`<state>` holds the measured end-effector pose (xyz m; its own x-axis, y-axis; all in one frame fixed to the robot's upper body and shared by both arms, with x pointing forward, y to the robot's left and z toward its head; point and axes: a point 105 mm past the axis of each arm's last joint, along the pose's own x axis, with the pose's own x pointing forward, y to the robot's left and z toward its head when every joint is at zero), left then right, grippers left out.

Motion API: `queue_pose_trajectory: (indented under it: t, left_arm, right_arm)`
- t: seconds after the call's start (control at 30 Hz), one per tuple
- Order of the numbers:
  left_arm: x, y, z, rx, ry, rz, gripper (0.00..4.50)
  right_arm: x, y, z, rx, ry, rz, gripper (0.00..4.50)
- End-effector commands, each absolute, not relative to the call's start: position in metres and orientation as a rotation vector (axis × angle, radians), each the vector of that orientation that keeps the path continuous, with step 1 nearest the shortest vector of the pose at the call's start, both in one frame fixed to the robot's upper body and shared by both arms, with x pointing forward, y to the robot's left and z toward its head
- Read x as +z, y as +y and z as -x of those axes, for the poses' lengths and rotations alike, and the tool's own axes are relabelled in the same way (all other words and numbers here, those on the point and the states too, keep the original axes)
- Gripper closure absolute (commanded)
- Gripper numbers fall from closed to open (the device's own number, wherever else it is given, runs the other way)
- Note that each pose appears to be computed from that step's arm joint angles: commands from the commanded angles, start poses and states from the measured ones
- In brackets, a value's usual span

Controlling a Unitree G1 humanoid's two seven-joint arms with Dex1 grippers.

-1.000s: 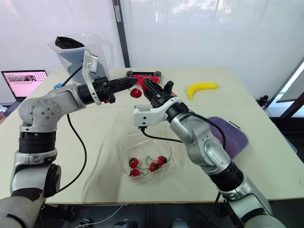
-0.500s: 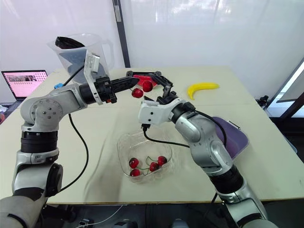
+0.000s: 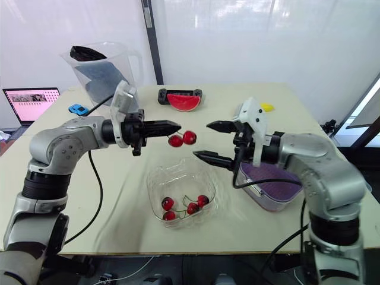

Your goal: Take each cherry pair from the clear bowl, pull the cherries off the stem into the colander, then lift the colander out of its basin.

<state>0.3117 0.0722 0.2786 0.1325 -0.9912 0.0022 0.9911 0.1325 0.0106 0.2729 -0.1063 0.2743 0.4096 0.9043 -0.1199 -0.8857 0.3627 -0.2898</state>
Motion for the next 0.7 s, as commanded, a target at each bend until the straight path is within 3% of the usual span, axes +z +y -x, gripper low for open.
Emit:
queue_pose_trajectory:
  t: [0.03,0.23,0.33,0.47,0.7]
  left_arm:
    - [0.286,0.065,-0.293,-1.530,-0.045,-0.052,4.50]
    - [0.286,0.063,-0.293,-1.518,-0.052,-0.053,4.50]
    - [0.287,0.062,-0.292,-1.519,-0.054,-0.053,4.50]
    - [0.287,0.063,-0.292,-1.517,-0.054,-0.055,4.50]
    - [0.289,0.057,-0.292,-1.521,-0.063,-0.053,4.50]
  right_arm:
    - [0.277,-0.095,-0.272,1.182,-0.068,0.382,0.07]
    - [0.269,-0.083,-0.272,1.217,-0.041,0.346,0.07]
    - [0.269,-0.082,-0.272,1.216,-0.042,0.337,0.96]
    - [0.269,-0.085,-0.272,1.206,-0.038,0.316,2.76]
    - [0.271,-0.085,-0.271,1.199,-0.053,0.298,2.76]
